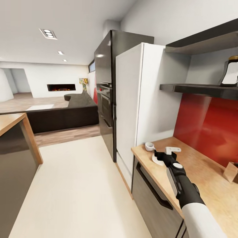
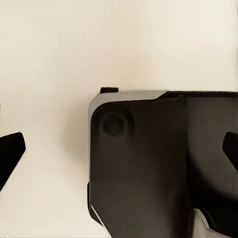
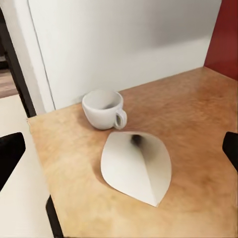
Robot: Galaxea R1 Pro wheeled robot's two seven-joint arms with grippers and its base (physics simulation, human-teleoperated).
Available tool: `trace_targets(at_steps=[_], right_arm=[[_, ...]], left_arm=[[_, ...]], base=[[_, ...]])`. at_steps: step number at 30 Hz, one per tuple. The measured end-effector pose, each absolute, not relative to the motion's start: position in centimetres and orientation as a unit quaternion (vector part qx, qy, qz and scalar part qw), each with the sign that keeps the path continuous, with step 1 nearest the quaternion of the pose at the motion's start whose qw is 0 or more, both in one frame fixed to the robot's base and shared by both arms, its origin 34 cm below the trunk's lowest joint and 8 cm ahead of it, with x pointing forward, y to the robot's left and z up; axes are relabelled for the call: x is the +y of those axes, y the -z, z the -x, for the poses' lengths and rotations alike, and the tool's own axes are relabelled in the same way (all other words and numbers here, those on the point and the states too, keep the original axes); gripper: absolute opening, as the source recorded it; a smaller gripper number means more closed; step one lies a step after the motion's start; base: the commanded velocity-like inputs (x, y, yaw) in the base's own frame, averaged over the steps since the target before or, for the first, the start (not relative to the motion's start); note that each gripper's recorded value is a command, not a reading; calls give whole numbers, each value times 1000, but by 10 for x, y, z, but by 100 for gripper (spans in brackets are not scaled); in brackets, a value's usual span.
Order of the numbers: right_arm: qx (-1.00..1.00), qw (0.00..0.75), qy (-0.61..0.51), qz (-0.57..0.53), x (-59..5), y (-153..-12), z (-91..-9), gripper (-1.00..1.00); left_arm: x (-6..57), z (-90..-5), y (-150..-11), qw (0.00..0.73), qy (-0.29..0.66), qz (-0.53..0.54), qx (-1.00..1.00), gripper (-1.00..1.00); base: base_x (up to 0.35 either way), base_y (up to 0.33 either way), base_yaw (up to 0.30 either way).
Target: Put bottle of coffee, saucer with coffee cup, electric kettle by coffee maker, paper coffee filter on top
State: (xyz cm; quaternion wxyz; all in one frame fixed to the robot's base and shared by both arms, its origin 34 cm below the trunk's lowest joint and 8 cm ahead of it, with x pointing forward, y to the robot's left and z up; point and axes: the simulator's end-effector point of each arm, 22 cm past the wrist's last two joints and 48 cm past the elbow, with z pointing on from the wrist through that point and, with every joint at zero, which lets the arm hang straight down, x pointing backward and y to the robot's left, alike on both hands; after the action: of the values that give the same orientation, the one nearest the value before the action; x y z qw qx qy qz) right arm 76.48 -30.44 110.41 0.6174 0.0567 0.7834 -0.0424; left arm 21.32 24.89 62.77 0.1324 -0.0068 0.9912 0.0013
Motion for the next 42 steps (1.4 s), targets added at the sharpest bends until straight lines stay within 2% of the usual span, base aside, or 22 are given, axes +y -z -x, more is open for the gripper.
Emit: trace_targets(at_steps=[7,13,21,31,42], right_arm=[[797,600,41,-56,-303,-1083,-763,100],[814,577,40,-54,-301,-1056,-759,100],[840,538,36,-51,-296,-1012,-748,100],[856,511,53,-53,-320,-982,-737,100],[861,503,54,-51,-322,-975,-734,100]], left_arm=[[248,-213,-628,133,-1,8,991,100],[249,-213,-628,134,-2,8,991,100],[250,-213,-628,134,-2,8,991,100],[252,-212,-627,133,-3,8,991,100],[249,-213,-628,133,-2,8,991,100]], base=[[277,12,-233],[43,0,-22],[259,0,-1],[29,0,0],[0,0,-142]])
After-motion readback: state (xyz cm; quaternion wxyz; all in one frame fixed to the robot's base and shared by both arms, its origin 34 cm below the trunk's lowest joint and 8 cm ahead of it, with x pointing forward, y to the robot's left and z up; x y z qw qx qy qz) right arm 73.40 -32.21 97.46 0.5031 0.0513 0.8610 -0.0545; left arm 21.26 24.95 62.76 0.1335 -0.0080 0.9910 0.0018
